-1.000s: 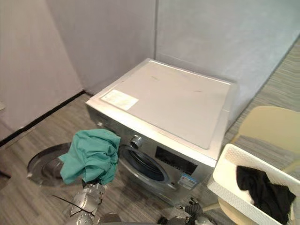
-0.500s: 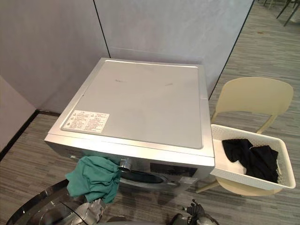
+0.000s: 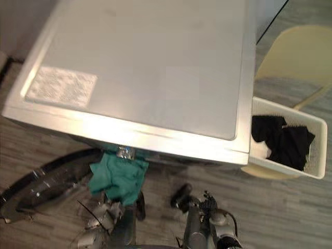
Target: Pick up the laundry basket with both hands and put the clothes into the washing machine.
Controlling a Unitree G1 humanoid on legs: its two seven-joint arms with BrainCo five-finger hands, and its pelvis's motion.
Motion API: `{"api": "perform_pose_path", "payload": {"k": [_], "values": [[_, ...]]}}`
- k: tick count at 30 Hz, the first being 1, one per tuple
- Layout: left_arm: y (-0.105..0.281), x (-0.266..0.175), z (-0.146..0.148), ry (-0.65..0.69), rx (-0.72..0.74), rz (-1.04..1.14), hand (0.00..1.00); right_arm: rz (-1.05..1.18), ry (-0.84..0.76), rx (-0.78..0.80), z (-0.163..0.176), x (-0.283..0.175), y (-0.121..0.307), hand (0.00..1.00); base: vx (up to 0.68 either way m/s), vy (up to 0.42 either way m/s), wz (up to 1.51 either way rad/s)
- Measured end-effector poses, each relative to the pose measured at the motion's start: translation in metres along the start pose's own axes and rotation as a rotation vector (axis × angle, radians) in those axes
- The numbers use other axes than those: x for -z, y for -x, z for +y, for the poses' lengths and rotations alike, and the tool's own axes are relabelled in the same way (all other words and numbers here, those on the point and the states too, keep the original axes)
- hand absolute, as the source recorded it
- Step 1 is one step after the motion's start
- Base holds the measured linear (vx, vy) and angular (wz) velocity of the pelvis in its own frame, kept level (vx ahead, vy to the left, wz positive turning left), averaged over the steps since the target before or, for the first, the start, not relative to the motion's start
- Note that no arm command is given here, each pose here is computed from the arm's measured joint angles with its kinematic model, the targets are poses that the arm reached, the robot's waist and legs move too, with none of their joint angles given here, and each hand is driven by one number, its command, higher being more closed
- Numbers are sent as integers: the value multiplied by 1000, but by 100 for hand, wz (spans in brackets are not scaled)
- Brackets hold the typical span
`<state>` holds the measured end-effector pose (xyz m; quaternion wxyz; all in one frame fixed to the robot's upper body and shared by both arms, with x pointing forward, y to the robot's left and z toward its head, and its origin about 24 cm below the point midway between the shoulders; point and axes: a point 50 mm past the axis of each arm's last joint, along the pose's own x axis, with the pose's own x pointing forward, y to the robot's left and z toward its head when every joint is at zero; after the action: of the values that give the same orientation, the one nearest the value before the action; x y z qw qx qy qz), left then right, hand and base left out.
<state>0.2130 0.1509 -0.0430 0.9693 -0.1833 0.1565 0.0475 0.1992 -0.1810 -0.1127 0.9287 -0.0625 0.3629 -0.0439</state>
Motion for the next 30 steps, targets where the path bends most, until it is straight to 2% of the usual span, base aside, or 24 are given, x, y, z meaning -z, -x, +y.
{"api": "perform_pose_path", "payload": {"k": [6,13,17,23,27,30], "values": [[-20,-57,-47,26,118,-221,100,-187,-51,100,-13,-42,2,0,-174,-5,18],[-51,-143,-94,150,142,-482,100,-393,-116,166,-24,-94,8,0,-112,-4,-23],[-68,-185,-103,205,87,-567,100,-480,-143,176,-21,-114,13,0,-72,-41,-19],[-91,-230,-105,200,27,-587,100,-567,-190,154,-10,-132,22,0,-57,-10,-24],[-100,-264,-102,324,6,-580,100,-593,-224,136,-2,-138,28,0,13,5,-16],[-94,-302,-115,407,58,-629,100,-612,-230,122,4,-139,34,0,48,29,-17]]}}
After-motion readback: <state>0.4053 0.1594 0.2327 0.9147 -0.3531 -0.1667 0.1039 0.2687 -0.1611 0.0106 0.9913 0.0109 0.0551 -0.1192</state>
